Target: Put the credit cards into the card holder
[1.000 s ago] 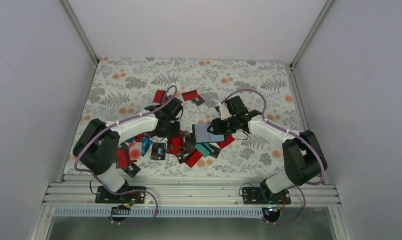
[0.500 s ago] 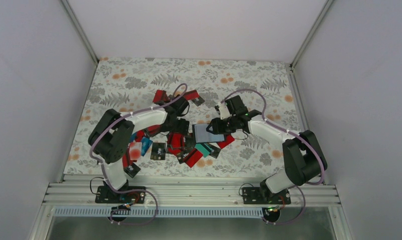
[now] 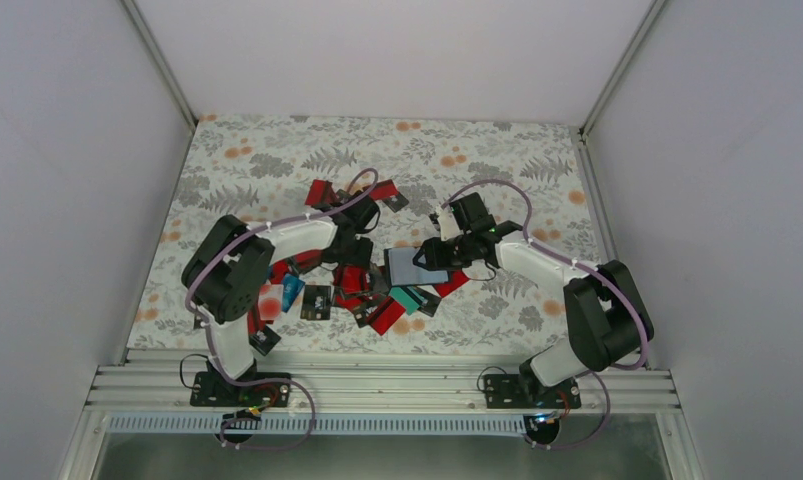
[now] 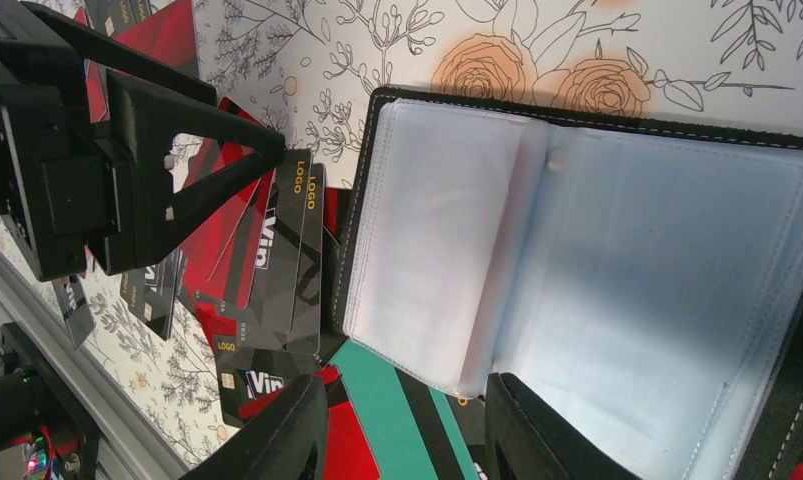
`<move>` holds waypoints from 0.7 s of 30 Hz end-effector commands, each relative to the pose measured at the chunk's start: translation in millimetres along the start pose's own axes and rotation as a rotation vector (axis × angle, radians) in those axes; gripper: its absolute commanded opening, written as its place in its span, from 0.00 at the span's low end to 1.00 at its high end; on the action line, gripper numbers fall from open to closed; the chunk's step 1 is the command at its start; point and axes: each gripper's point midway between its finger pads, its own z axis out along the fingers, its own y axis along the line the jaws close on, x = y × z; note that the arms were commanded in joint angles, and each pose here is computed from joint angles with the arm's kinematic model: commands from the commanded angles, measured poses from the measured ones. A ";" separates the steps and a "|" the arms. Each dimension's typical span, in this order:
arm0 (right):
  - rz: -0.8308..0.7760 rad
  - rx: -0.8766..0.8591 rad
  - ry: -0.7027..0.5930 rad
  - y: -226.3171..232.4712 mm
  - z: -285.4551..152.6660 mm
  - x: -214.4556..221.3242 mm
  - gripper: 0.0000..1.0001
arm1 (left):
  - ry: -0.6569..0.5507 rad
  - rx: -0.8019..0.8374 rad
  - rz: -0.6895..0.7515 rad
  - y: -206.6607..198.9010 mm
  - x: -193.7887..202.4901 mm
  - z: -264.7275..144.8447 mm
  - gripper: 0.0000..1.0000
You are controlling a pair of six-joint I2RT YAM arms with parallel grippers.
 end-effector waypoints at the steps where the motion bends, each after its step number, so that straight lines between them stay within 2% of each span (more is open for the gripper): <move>1: -0.012 0.013 -0.007 -3.1 -3.2 -0.1 0.42 | 0.129 -0.054 -0.016 20.2 46.3 24.0 0.63; 10: -0.006 0.009 -0.011 -1.5 -4.7 -1.6 0.42 | 0.119 0.008 -0.037 12.2 49.9 23.0 0.51; 21: -0.011 -0.076 -0.006 17.1 -8.0 -6.0 0.42 | 0.056 0.112 -0.043 -9.1 28.4 -9.4 0.45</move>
